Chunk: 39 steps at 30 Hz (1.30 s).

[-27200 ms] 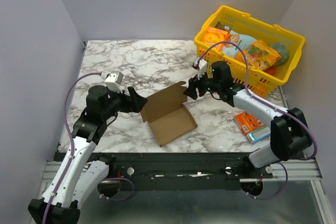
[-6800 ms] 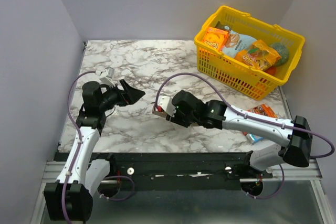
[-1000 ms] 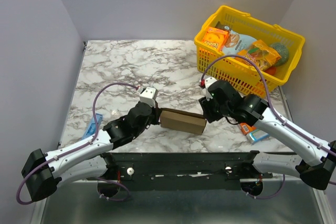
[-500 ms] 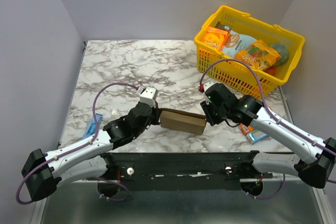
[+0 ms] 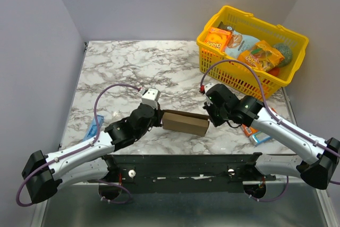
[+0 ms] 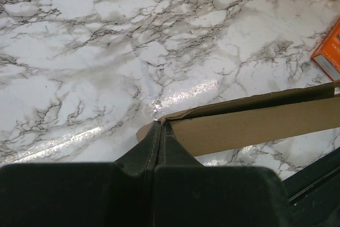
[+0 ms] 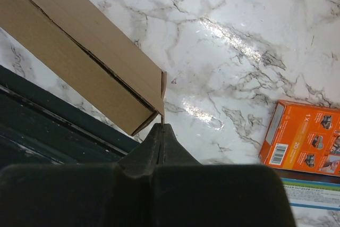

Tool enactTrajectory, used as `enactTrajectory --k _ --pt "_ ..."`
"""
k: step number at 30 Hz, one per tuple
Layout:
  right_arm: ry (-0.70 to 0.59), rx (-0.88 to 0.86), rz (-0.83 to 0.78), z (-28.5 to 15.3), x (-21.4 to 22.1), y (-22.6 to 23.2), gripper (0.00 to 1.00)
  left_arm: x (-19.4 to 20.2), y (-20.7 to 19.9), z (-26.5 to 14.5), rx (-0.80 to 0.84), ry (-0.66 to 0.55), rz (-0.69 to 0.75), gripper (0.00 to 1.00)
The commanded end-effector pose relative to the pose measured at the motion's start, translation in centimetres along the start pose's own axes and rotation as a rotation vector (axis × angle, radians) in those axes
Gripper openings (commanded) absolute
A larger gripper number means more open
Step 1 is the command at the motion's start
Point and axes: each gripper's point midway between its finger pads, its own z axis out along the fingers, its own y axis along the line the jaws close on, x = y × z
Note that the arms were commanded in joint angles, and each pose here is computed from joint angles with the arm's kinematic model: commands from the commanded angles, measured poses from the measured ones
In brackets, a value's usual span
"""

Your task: Fold the paper box

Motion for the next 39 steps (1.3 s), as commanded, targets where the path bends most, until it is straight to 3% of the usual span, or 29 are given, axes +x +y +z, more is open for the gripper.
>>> enactTrajectory --k 1,14,26,39 --pt "-0.041 -0.068 0.056 -0.1 -1.6 1.4 0.01 5.5 2.4 -0.6 -0.088 0.196 0.086 0.00" --pt "-0.085 -0.166 0.226 0.0 -3.7 3.8 0.01 5.7 2.1 -0.5 -0.105 0.204 0.105 0.00" --pt "-0.110 -0.191 0.285 -0.1 -4.2 4.2 0.01 5.7 2.0 -0.5 -0.105 0.204 0.110 0.00" --pt "-0.011 -0.168 0.314 2.2 0.7 4.0 0.01 6.0 1.9 -0.4 -0.105 0.198 0.088 0.00"
